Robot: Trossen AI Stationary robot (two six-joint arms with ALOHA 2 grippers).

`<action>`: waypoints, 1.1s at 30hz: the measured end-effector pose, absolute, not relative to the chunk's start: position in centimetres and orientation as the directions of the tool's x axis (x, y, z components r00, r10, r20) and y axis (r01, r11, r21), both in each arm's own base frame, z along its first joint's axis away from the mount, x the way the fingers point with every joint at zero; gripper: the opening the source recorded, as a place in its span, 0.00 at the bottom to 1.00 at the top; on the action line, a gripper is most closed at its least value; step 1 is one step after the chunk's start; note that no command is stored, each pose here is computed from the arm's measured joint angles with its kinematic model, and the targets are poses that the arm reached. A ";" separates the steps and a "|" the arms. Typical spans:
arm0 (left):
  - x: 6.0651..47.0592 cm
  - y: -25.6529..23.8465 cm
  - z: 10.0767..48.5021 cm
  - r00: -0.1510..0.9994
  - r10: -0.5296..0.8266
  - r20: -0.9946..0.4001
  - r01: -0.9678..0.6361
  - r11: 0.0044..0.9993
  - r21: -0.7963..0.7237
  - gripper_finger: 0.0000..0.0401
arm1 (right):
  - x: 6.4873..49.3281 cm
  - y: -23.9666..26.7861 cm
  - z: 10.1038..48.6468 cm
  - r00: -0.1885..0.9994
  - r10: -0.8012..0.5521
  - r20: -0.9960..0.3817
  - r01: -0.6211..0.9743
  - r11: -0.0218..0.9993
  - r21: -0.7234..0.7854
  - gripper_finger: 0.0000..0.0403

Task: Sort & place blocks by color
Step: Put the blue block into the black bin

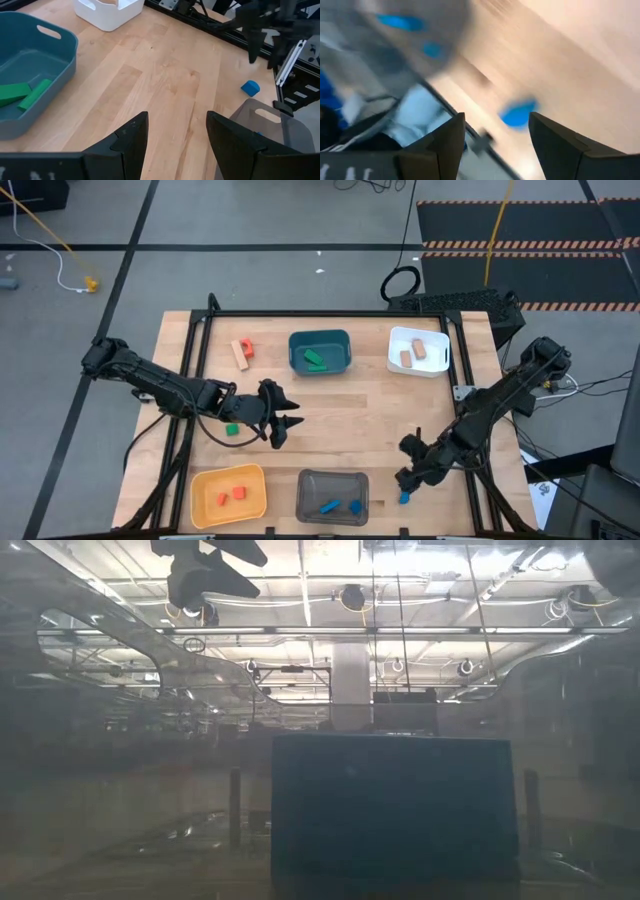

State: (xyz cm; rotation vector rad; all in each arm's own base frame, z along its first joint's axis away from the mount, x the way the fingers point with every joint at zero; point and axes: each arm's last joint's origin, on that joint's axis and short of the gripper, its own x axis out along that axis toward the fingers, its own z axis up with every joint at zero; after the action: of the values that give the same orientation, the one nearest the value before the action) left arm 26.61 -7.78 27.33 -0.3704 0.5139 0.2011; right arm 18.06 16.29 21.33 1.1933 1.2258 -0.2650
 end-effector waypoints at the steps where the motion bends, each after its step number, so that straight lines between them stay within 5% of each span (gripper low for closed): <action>1: 26.6 -7.8 27.3 0.853 0.095 -0.513 -0.278 0.915 -0.294 0.50 | 17.8 16.2 21.2 0.346 0.430 -0.834 0.755 0.400 0.519 0.52; 6: 26.6 -7.8 27.3 0.853 0.095 -0.513 -0.272 0.920 -0.283 0.50 | 17.4 16.3 20.8 0.233 0.478 -0.847 0.886 0.254 0.387 0.52; 15: 26.3 -7.6 26.8 0.818 0.107 -0.564 -0.281 0.931 -0.231 0.50 | 18.6 17.4 20.0 0.267 0.519 -0.812 0.946 0.021 0.325 0.52; 33: 25.2 -8.9 26.3 0.786 0.216 -0.579 -0.308 0.949 -0.064 0.50 | 20.2 19.2 16.5 0.213 0.513 -0.831 0.977 -0.098 0.190 0.52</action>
State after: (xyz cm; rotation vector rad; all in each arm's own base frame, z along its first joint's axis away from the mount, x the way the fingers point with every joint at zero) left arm 25.20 -8.92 26.32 -0.1587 0.6038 0.2840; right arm 20.16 19.15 16.52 1.7246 1.4018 -0.7663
